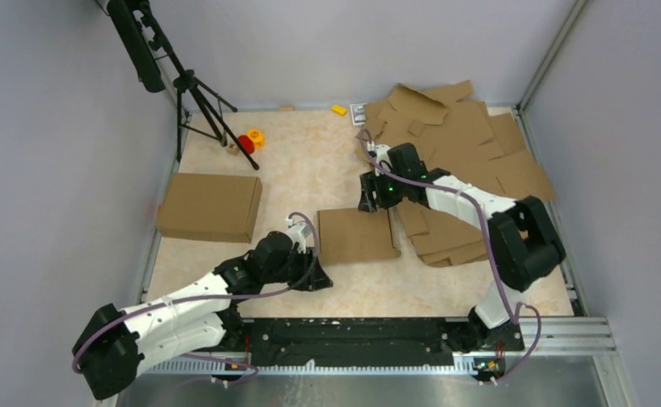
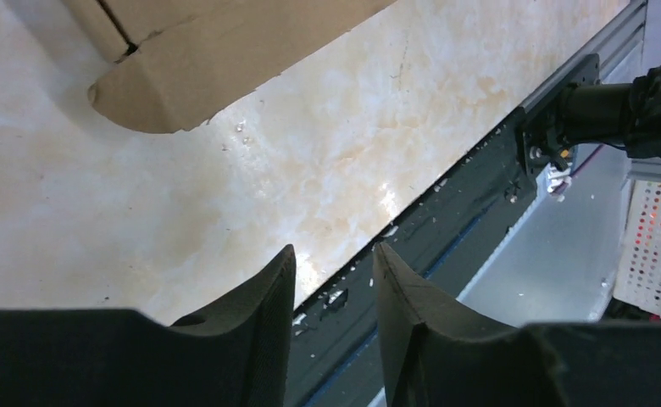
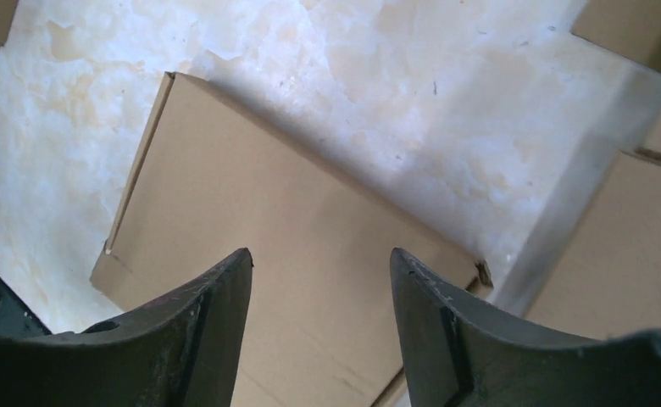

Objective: Fold the paper box
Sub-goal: Close the paper box at the center of the board.

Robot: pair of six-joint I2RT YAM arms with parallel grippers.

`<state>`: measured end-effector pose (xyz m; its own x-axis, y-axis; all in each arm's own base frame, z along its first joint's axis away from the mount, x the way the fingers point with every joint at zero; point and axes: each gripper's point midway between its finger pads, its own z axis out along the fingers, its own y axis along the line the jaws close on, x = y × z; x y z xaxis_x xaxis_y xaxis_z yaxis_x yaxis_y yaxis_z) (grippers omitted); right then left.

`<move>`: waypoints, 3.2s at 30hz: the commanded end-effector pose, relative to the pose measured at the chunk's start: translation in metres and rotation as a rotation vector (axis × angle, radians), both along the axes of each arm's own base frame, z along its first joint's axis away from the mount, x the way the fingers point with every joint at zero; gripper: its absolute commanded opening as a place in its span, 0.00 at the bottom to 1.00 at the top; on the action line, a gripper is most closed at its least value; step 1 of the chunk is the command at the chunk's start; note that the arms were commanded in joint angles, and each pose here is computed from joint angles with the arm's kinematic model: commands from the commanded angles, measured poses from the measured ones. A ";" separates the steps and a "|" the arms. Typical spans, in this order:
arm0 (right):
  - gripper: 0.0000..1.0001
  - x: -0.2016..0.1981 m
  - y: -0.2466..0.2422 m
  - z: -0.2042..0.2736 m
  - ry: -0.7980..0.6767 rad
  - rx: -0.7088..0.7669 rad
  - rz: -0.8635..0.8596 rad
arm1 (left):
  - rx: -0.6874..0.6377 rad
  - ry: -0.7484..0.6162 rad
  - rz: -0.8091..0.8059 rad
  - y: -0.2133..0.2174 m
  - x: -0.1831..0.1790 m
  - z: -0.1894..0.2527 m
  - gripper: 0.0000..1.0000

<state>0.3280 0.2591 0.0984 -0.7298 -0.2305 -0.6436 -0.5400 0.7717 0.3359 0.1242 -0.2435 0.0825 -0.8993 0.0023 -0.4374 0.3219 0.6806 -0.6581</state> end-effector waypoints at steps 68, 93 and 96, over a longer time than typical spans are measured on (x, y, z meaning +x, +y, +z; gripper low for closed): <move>0.11 0.055 0.010 -0.104 0.472 0.350 0.192 | -0.230 -0.391 0.265 -0.023 0.150 -0.003 0.20; 0.30 0.029 0.009 -0.047 0.338 0.263 0.070 | -0.268 -0.457 0.119 -0.062 0.175 0.040 0.24; 0.30 0.019 0.015 -0.045 0.342 0.259 0.081 | -0.263 -0.456 0.107 -0.061 0.171 0.045 0.24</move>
